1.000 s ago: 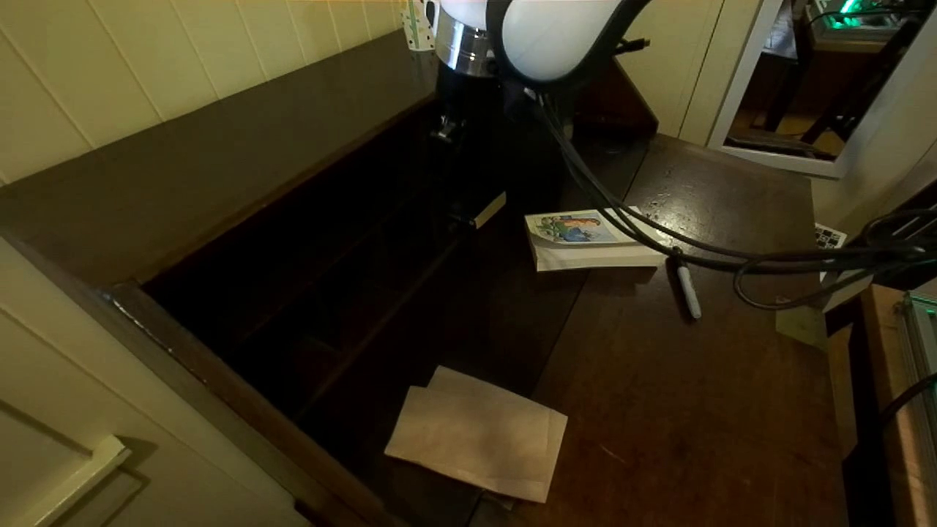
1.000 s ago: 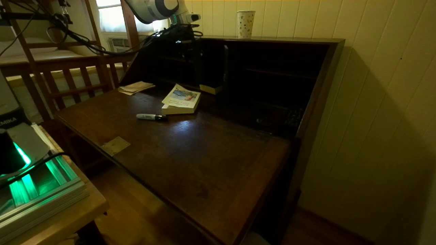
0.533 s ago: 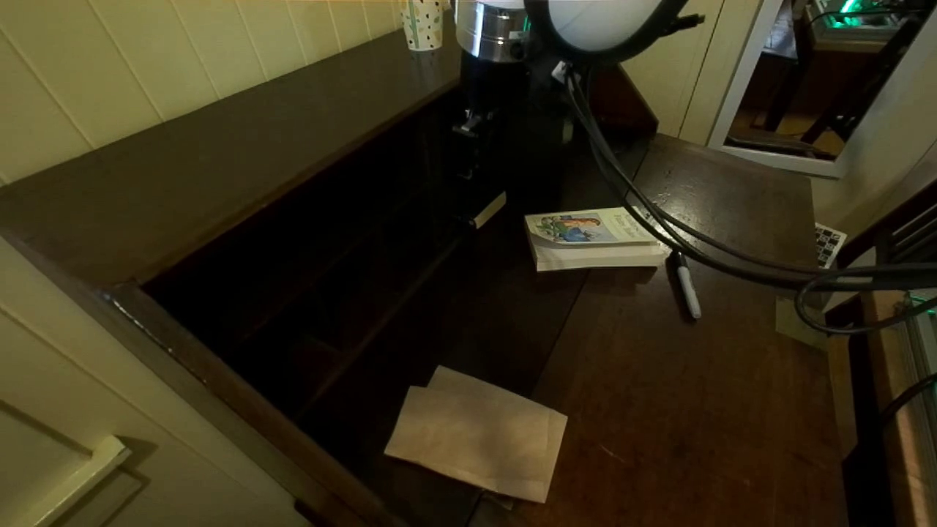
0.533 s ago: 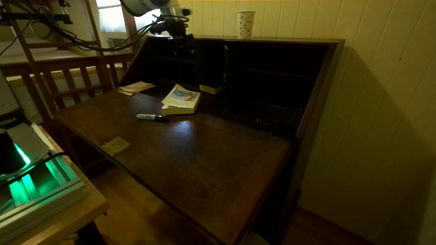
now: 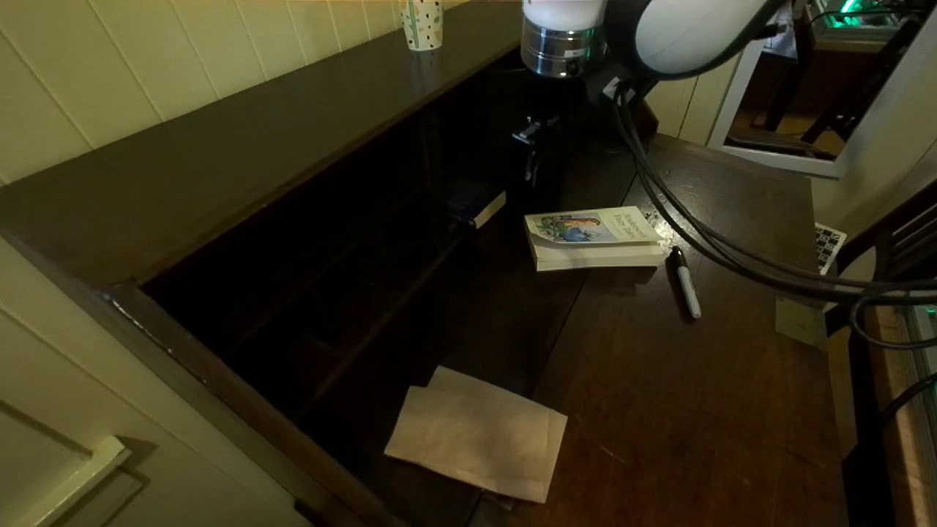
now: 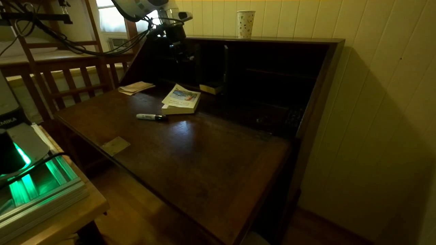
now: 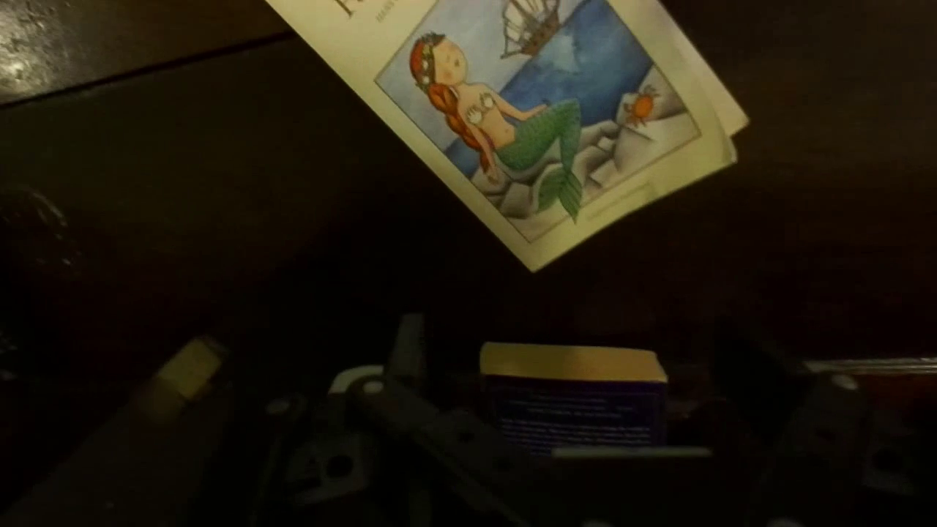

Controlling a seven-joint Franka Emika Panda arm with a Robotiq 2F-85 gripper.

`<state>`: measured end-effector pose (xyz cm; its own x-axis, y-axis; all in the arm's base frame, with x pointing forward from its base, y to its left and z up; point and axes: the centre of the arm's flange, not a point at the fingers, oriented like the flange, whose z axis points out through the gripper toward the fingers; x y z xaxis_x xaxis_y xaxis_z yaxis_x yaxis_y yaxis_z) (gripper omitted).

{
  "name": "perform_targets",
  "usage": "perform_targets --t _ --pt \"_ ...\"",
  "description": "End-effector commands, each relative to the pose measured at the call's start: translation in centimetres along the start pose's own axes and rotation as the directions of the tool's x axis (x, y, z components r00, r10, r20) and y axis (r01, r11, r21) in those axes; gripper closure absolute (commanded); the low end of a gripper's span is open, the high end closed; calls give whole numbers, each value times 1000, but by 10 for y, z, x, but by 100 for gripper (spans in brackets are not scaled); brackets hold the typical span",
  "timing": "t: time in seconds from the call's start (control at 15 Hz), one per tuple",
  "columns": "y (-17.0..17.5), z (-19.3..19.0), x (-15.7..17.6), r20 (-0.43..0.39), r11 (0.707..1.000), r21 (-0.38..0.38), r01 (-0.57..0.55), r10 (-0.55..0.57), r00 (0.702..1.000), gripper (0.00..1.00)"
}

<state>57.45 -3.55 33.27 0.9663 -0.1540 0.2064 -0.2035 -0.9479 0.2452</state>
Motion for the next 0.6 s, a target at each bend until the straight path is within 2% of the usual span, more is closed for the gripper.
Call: perform_targets --t 0.0,0.4,0.47,0.53 --pt "10 10 -24 -32 998 -42 -47 46 998 0" --pt "22 32 -30 -132 995 1 -98 97 986 0" --pt "24 39 -29 -152 995 17 -95 97 984 25" --pt "26 44 -28 -174 995 24 -92 95 980 28"
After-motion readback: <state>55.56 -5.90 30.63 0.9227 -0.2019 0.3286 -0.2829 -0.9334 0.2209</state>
